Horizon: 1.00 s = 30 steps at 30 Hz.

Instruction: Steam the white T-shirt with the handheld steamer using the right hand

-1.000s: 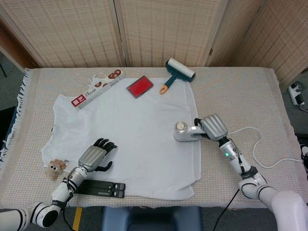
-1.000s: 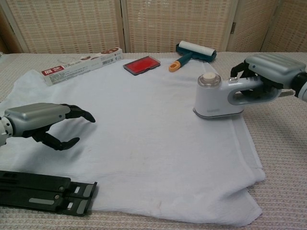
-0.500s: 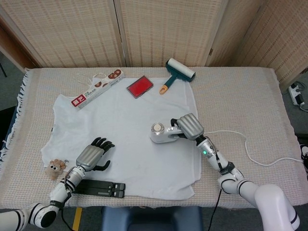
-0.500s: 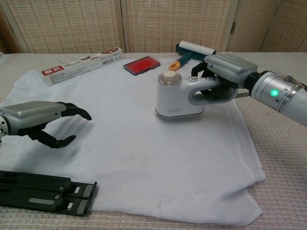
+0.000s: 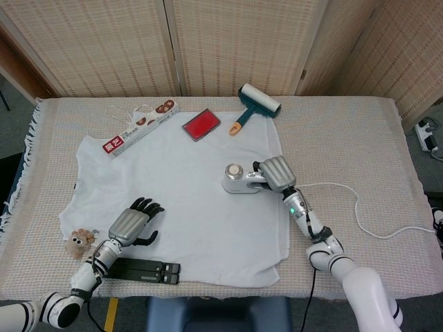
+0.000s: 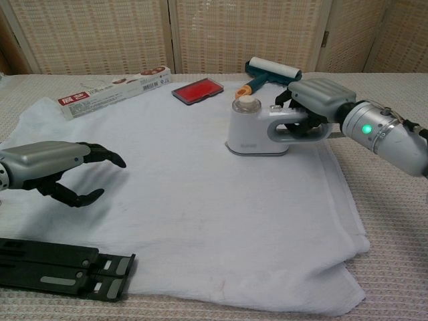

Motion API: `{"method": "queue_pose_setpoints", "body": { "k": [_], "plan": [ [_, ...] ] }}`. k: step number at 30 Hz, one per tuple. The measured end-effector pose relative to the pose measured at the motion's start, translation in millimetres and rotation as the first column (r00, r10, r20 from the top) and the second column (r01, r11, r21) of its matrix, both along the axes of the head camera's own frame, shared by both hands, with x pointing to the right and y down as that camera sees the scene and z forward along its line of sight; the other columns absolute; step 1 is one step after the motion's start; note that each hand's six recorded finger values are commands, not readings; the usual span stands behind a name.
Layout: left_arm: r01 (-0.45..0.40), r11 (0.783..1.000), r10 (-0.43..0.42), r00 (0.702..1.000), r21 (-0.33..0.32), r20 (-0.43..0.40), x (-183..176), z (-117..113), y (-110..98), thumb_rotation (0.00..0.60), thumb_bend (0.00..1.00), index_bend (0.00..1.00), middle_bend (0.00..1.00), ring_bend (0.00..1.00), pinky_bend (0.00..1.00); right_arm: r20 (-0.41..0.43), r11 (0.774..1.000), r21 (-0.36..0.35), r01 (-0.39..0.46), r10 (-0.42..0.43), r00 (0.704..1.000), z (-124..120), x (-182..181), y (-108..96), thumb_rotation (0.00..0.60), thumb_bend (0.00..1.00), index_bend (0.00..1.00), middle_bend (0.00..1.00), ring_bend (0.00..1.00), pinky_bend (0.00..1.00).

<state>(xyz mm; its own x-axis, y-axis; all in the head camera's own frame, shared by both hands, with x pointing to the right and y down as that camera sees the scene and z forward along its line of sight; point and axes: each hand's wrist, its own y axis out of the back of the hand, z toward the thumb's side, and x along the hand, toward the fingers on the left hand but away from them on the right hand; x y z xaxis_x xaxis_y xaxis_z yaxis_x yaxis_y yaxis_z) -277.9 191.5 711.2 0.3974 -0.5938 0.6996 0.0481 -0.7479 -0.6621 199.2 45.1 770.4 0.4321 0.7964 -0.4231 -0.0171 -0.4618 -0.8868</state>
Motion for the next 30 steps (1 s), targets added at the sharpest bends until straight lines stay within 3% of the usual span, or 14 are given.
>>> {"method": "queue_pose_setpoints", "body": {
  "k": [9,30],
  "plan": [
    [0.003,1.000,-0.003,1.000,-0.003,0.000,-1.3,1.6,1.1,0.382,0.53,0.19,0.15,0.05,0.00,-0.015,0.998,-0.008,-0.058,0.058,0.998,2.9,18.1,-5.5,0.600,0.63,0.77,0.82,0.81,0.97],
    [-0.010,1.000,0.010,1.000,-0.001,-0.010,5.7,0.0,2.5,0.381,0.53,0.19,0.15,0.05,0.00,0.128,0.996,-0.066,0.063,-0.054,0.990,-13.8,22.6,44.1,0.600,0.63,0.76,0.82,0.81,0.97]
  ]
}}
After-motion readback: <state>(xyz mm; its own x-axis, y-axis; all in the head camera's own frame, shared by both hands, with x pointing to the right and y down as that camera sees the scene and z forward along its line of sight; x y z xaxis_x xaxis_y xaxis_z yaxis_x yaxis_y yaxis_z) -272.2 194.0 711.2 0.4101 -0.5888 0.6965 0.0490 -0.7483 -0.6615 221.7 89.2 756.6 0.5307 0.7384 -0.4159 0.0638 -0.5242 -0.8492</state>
